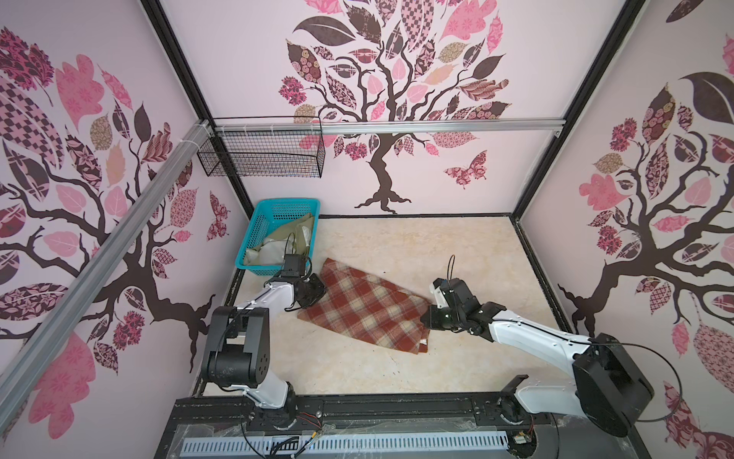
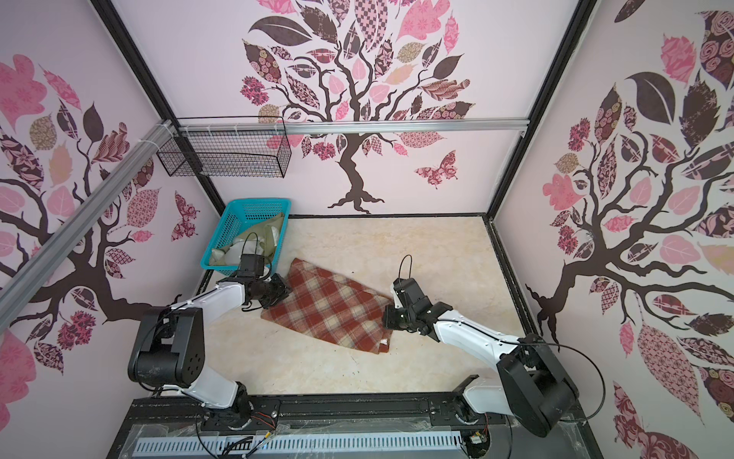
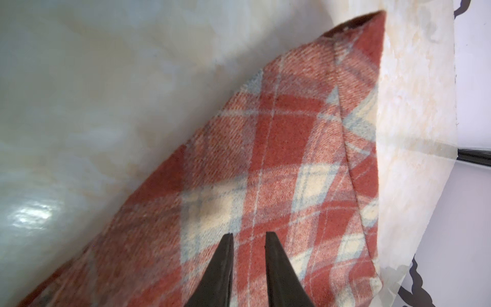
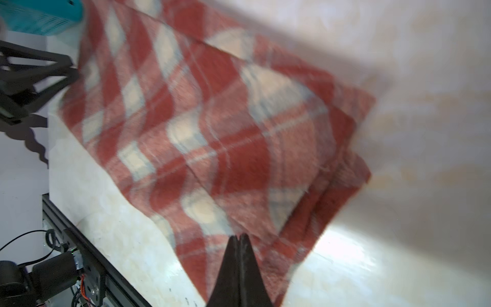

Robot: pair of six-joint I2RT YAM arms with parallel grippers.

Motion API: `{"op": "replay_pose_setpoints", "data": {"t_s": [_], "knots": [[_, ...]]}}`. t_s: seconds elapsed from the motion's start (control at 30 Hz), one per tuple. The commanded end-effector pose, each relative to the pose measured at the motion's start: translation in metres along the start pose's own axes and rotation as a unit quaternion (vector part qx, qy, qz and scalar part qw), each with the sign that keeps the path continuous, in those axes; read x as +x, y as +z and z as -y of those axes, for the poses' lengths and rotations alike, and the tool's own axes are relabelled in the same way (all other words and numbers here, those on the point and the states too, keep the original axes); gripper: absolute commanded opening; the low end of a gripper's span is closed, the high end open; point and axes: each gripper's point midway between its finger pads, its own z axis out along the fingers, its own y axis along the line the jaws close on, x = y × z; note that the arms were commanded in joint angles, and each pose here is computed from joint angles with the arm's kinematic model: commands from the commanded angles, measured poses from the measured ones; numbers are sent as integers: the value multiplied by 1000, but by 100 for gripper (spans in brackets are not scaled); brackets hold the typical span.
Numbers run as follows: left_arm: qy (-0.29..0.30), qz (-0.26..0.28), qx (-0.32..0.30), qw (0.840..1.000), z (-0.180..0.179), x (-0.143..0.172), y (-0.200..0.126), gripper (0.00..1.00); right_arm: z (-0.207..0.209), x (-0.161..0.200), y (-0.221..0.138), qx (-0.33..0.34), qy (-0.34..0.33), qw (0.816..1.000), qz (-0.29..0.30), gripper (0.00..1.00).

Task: Fold and stack skirts
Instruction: Rotate the skirt at the center of the table.

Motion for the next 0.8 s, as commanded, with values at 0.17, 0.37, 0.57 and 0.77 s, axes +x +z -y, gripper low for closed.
{"op": "replay_pose_setpoints", "data": {"t_s": [0.17,0.37,0.57,0.77], "knots": [[-39,22,-13,999,-20,-14,10,24,47,15,30,71,41,996,-27,0],[-66,24,-27,997,-42,-19,9,24,87,-9,31,102,94,990,-6,0],[-71,16,-15,997,-42,-14,8,24,85,-60,50,119,68,991,9,0],[-6,22,-23,999,-20,-8,-6,23,62,-102,30,104,25,993,43,0]]}}
